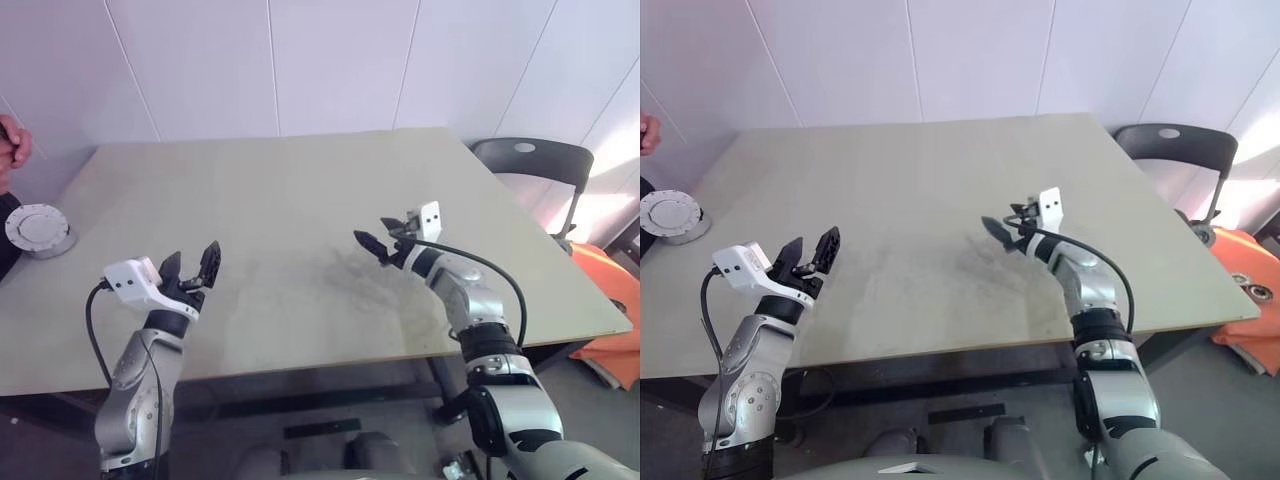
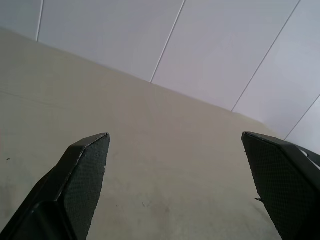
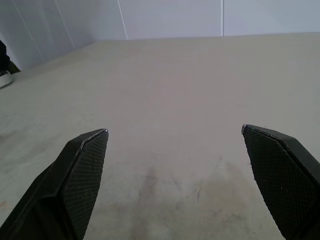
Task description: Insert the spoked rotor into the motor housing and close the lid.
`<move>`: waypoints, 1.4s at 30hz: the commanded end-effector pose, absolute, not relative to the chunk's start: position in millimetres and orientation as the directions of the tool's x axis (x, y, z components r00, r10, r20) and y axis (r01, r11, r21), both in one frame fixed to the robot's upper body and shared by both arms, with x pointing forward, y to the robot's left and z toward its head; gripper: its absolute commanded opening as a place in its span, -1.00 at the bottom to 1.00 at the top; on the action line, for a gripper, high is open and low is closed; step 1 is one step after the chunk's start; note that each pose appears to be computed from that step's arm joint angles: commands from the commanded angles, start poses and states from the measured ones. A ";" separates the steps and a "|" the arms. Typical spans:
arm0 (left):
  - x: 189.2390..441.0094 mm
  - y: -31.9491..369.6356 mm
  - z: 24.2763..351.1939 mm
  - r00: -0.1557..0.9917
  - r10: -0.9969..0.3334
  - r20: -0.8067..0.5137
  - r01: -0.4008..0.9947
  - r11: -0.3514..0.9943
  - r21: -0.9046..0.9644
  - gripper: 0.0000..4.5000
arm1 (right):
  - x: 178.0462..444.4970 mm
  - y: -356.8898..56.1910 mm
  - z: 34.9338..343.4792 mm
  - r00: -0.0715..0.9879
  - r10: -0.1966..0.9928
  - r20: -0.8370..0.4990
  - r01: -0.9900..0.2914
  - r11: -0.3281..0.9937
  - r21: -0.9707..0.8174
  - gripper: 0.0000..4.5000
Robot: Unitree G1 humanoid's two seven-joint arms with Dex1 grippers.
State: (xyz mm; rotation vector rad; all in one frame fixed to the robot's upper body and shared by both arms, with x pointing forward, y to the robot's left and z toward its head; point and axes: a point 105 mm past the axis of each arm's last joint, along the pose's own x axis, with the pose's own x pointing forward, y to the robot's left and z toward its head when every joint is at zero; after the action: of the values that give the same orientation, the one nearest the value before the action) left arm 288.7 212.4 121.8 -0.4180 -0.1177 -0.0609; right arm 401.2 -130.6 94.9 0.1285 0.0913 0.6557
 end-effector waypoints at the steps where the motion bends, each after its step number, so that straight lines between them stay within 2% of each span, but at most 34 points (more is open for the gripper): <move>1: 290.6 209.7 136.5 0.982 -0.044 0.186 0.113 0.917 -0.382 1.00 | 404.6 -126.5 112.1 0.788 0.616 0.005 -0.613 0.783 0.107 1.00; 27: 295.7 205.6 135.0 0.981 -0.043 0.189 0.115 0.914 -0.389 1.00 | 401.2 -121.8 113.8 0.764 0.645 0.012 -0.642 0.758 0.115 1.00; 42: 302.4 202.3 135.7 0.980 -0.077 0.182 0.141 0.917 -0.373 1.00 | 399.4 -126.4 111.7 0.783 0.622 0.014 -0.619 0.777 0.114 1.00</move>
State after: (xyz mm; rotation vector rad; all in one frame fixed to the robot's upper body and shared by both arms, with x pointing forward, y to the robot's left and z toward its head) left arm 300.7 203.1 126.3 -0.4176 -0.1353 -0.0977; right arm 396.1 -129.0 92.9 0.1236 0.0896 0.6641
